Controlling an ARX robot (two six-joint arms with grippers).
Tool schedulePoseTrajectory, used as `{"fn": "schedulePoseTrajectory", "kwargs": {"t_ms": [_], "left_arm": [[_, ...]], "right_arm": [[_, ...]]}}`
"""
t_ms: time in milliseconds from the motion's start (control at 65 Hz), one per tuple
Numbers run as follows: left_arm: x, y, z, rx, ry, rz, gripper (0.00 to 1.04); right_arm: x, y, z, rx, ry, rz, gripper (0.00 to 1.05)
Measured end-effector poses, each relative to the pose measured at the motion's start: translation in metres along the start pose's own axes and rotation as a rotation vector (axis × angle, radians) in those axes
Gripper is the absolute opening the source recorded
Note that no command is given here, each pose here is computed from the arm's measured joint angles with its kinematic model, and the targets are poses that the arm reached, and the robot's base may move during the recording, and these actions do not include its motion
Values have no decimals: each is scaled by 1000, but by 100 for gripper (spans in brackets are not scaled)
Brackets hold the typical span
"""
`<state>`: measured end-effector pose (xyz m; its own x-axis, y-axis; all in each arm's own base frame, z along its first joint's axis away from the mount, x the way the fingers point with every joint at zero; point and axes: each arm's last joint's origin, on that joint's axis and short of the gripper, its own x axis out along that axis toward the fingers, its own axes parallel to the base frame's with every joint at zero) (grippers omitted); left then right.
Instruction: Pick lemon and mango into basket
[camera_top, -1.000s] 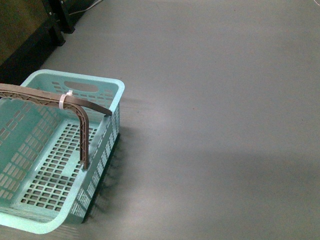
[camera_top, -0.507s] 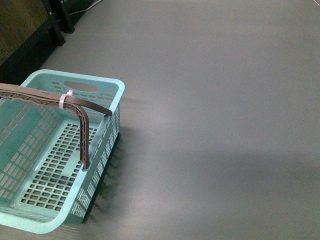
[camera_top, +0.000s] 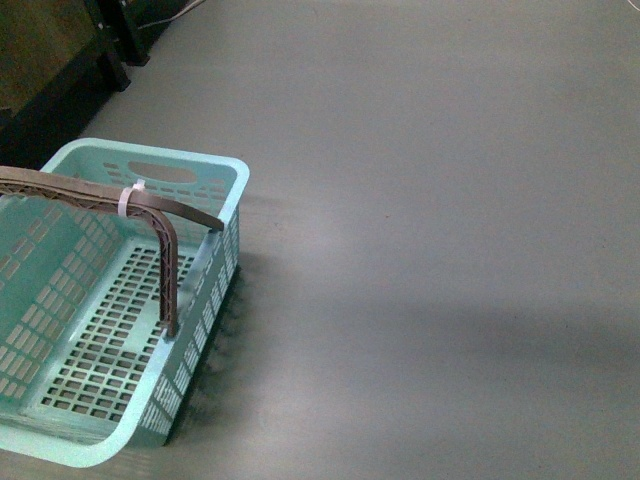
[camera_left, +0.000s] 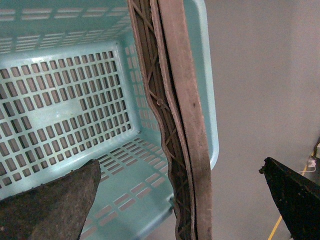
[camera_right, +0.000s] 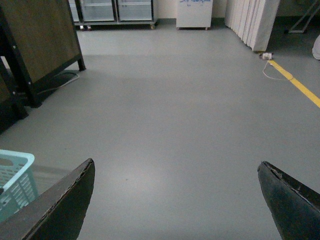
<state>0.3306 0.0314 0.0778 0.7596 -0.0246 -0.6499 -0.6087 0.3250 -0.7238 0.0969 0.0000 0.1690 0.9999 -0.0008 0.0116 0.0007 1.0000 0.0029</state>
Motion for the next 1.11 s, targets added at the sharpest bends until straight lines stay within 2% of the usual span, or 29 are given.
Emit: {"fn": "schedulePoseTrajectory", "kwargs": {"t_ms": [246, 354, 446, 707, 953, 1107], "left_arm": [[32, -10, -3, -6, -7, 14, 97], [42, -14, -1, -7, -16, 15, 80], [52, -16, -1, -3, -16, 18, 57], [59, -10, -4, -47, -19, 78, 17], [49, -8, -5, -36, 7, 67, 15], [19, -10, -2, -53, 36, 22, 15]], "right_arm": [[0, 0, 0, 0, 0, 0, 96], [0, 0, 0, 0, 0, 0, 96], [0, 0, 0, 0, 0, 0, 96], [0, 0, 0, 0, 0, 0, 96], [0, 0, 0, 0, 0, 0, 96], [0, 0, 0, 0, 0, 0, 96]]}}
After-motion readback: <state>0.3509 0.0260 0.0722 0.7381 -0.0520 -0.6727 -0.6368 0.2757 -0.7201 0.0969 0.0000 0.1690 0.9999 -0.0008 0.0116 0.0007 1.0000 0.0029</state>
